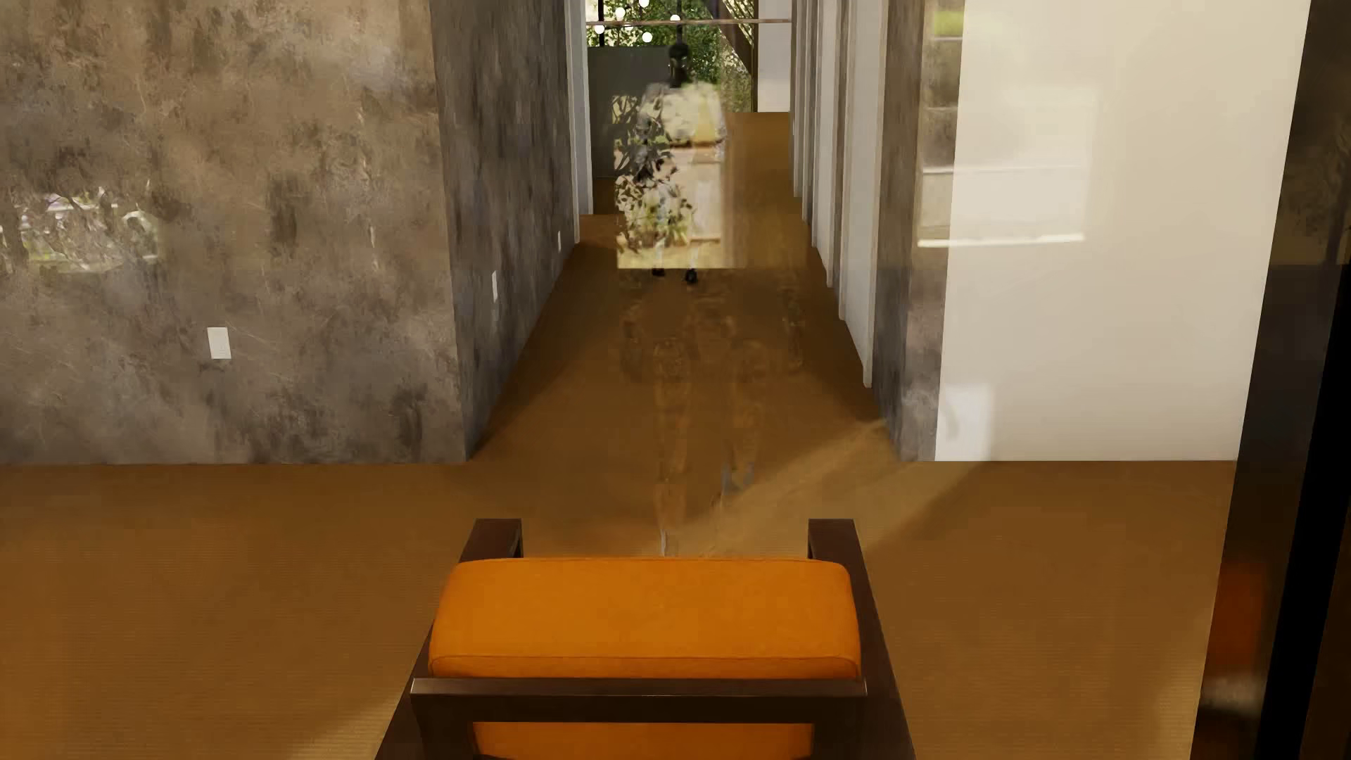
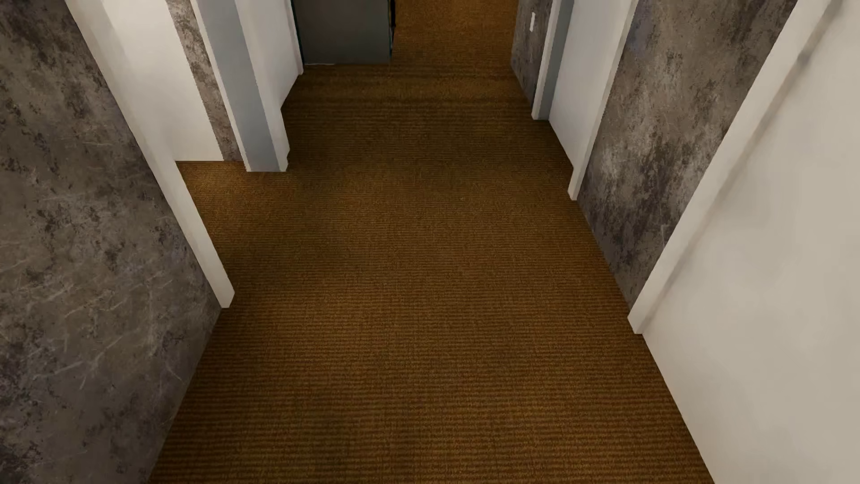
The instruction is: Move towards the armchair
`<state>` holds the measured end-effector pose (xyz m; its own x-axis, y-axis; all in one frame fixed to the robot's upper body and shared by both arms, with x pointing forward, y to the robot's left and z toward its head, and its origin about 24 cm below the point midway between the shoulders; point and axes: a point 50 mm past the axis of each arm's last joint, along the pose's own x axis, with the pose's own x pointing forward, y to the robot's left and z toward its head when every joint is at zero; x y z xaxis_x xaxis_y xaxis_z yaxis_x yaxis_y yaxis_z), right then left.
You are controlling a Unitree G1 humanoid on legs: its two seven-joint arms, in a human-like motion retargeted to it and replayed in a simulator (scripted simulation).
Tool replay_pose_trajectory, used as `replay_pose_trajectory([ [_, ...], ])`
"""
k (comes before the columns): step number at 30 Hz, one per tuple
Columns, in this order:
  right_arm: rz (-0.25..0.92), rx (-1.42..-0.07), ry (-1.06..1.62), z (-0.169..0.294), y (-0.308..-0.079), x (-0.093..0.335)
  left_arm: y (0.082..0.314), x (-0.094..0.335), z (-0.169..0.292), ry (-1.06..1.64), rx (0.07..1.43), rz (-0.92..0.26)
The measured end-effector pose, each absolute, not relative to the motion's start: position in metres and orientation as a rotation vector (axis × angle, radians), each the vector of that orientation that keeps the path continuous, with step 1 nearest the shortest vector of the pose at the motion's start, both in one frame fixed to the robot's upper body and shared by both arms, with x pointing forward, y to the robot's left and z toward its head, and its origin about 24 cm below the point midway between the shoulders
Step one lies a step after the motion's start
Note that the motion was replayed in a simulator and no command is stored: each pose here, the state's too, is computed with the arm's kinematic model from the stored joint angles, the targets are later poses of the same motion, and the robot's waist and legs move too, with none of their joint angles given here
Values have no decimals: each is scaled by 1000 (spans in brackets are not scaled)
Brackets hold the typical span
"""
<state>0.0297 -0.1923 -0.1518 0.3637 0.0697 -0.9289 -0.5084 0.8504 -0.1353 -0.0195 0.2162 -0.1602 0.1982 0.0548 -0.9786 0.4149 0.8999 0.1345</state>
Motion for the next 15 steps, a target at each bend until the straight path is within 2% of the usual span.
replay_pose_trajectory([
  [3, 271, -408, 886, -122, -200, 95, 214, -65, -156, 1475, 377, -257],
  [6, 215, -406, 759, -102, -207, 125, 201, -97, -150, 1534, 331, -281],
  [8, 193, -393, 787, -105, -210, 117, 193, -107, -148, 1552, 332, -338],
  [10, 154, -357, 904, -122, -213, 91, 191, -106, -152, 1567, 349, -365],
  [13, 264, -409, 1151, -153, -206, 44, 202, -63, -159, 1467, 392, -334],
  [15, 309, -448, 1255, -160, -210, 17, 210, -23, -157, 1336, 410, -298],
])
